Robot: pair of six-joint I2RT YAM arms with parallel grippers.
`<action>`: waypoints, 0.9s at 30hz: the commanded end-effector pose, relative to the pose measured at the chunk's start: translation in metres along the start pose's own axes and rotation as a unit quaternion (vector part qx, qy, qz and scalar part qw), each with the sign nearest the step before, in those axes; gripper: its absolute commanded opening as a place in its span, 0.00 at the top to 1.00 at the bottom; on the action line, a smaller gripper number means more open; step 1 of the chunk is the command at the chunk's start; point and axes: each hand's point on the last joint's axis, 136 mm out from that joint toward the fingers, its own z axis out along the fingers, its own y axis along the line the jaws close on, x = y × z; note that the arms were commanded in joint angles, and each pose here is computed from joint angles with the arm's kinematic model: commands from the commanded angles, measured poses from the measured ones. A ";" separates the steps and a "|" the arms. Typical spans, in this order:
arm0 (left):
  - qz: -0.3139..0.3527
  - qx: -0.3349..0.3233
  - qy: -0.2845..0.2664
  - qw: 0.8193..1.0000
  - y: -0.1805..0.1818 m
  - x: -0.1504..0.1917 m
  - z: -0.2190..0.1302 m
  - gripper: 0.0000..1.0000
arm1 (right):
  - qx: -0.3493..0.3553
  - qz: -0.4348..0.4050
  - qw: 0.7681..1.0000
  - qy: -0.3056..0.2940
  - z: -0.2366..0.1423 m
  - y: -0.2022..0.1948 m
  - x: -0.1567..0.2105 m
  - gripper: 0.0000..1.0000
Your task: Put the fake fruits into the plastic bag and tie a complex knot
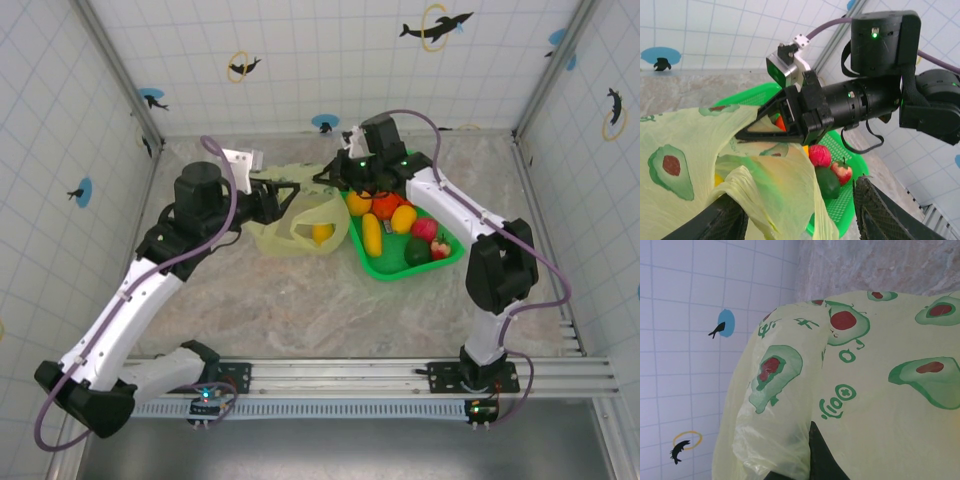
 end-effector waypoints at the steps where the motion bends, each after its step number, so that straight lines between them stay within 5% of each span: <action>1: 0.012 0.012 -0.020 1.000 -0.001 0.003 -0.003 0.50 | -0.031 -0.011 0.999 -0.018 -0.008 0.021 -0.015 1.00; 9: 0.013 0.029 -0.019 0.999 0.001 0.022 -0.004 0.54 | -0.042 -0.002 0.999 -0.025 -0.009 0.023 -0.020 1.00; 15: 0.019 0.007 -0.045 0.999 0.004 0.009 -0.011 0.98 | -0.039 -0.003 0.999 -0.030 -0.009 0.020 -0.024 1.00; 20: 0.034 -0.035 -0.102 0.994 0.003 -0.032 -0.030 1.00 | -0.025 -0.029 0.999 -0.021 -0.012 0.018 -0.020 1.00; 27: 0.024 -0.011 -0.148 0.989 -0.025 -0.080 -0.049 1.00 | 0.009 -0.083 0.996 -0.023 -0.034 0.032 -0.030 0.73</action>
